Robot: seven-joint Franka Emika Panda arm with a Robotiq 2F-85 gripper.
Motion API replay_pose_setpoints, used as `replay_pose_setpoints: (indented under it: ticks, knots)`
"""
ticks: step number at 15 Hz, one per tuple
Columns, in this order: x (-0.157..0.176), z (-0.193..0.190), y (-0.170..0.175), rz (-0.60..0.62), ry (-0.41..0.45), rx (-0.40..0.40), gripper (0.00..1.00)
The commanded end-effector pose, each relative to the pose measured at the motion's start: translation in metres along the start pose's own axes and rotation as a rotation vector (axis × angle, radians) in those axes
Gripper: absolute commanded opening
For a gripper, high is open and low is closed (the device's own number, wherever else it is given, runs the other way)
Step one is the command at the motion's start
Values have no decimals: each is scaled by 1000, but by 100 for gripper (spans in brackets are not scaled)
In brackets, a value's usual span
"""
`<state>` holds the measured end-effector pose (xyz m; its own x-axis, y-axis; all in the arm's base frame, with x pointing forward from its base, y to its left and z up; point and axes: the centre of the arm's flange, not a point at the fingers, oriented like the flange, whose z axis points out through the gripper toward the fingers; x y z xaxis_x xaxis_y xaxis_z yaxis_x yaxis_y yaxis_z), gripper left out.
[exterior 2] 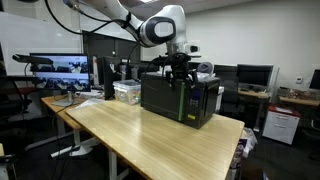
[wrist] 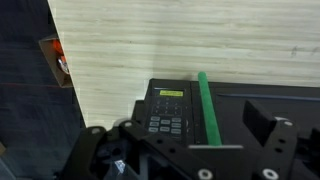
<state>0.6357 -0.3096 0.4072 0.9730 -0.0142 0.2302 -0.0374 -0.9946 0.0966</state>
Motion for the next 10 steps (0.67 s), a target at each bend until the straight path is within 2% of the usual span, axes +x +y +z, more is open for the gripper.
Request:
replay_pose_setpoints:
  ticks: [1, 6, 10]
  knots:
    - [20, 8, 8, -42, 16, 28, 100]
    - [47, -4, -6, -87, 67, 28, 100]
    - [53, -11, -26, -100, 60, 72, 100]
